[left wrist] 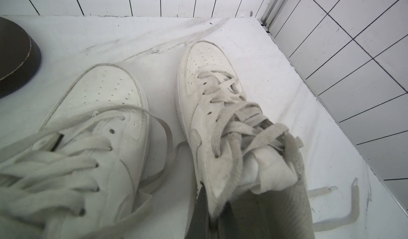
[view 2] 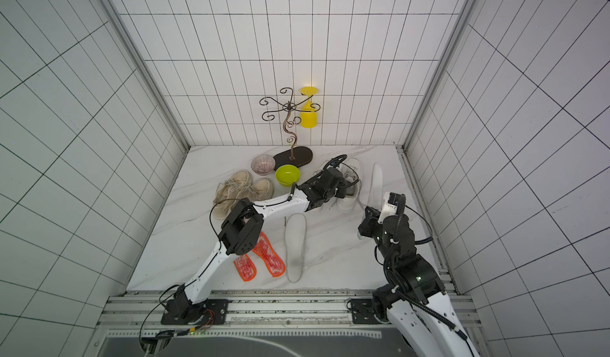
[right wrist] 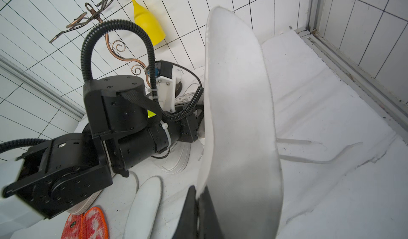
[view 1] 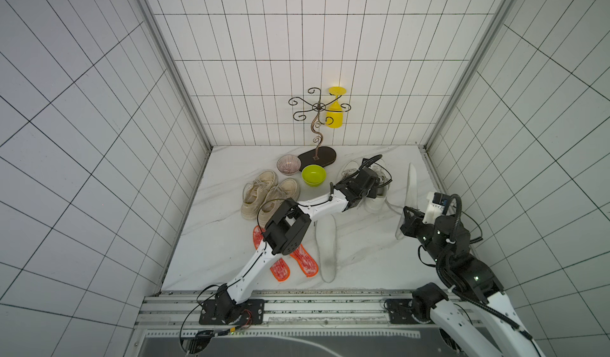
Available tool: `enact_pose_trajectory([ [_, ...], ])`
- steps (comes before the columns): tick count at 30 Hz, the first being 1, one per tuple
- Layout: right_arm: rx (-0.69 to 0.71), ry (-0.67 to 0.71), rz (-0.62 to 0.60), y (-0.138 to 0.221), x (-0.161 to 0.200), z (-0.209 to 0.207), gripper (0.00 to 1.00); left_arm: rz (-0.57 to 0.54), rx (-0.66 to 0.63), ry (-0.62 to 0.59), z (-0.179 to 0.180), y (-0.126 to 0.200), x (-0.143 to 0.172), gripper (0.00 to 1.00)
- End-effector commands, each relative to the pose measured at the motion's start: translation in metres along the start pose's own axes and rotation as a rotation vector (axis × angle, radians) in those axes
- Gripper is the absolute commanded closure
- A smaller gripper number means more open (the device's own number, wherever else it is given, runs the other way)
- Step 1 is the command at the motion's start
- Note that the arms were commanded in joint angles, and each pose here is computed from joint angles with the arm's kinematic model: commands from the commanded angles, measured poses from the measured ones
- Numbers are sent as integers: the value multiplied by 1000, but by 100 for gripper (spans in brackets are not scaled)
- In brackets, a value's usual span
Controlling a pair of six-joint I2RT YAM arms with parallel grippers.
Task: Remove the insole from the shoe
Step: Place the insole at the center of the board.
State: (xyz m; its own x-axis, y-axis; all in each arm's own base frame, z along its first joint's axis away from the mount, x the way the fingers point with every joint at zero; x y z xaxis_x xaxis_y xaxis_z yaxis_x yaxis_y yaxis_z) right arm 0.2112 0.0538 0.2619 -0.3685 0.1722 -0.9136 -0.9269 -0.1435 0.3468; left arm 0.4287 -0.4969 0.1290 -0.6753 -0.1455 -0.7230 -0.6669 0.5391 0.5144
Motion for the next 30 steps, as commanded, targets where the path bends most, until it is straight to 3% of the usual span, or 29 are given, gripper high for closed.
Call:
enact_pose_trajectory([
  [1, -17, -15, 49, -11, 20, 1, 100, -74, 55, -25, -16, 5, -29, 92],
  [6, -35, -10, 84, -18, 29, 4, 100, -41, 127, -21, -30, 23, -34, 70],
  [13, -99, 22, 151, -23, 44, 19, 100, -43, 169, -19, -43, 86, -69, 55],
  [16, -143, 48, 193, -24, 54, 33, 100, -98, 136, 24, -19, 125, -93, 50],
  [21, -152, 137, 280, -22, 76, 55, 100, -214, -10, 131, 56, 193, -118, 45],
  [26, -159, 199, 382, -17, 108, 72, 100, -324, -49, 269, 119, 250, -114, 42],
  [30, -177, 180, 449, -9, 129, 73, 100, -344, -92, 254, 139, 275, -99, 40],
])
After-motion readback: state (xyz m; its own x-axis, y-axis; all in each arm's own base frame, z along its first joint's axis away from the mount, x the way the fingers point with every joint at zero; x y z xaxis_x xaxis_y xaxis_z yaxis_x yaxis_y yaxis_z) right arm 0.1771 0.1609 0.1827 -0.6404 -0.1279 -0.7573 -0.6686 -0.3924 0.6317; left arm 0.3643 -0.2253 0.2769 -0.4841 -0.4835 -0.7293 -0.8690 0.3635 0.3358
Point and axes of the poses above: each gripper's point midway between its finger pads, its own y axis back along the fingers, its own z axis along the line the jaws close on, x = y × z, the point moved 3 cm from there along y, back along the fingers, and after that the axes turned 12 degrees about y, right-handed, at the moved point
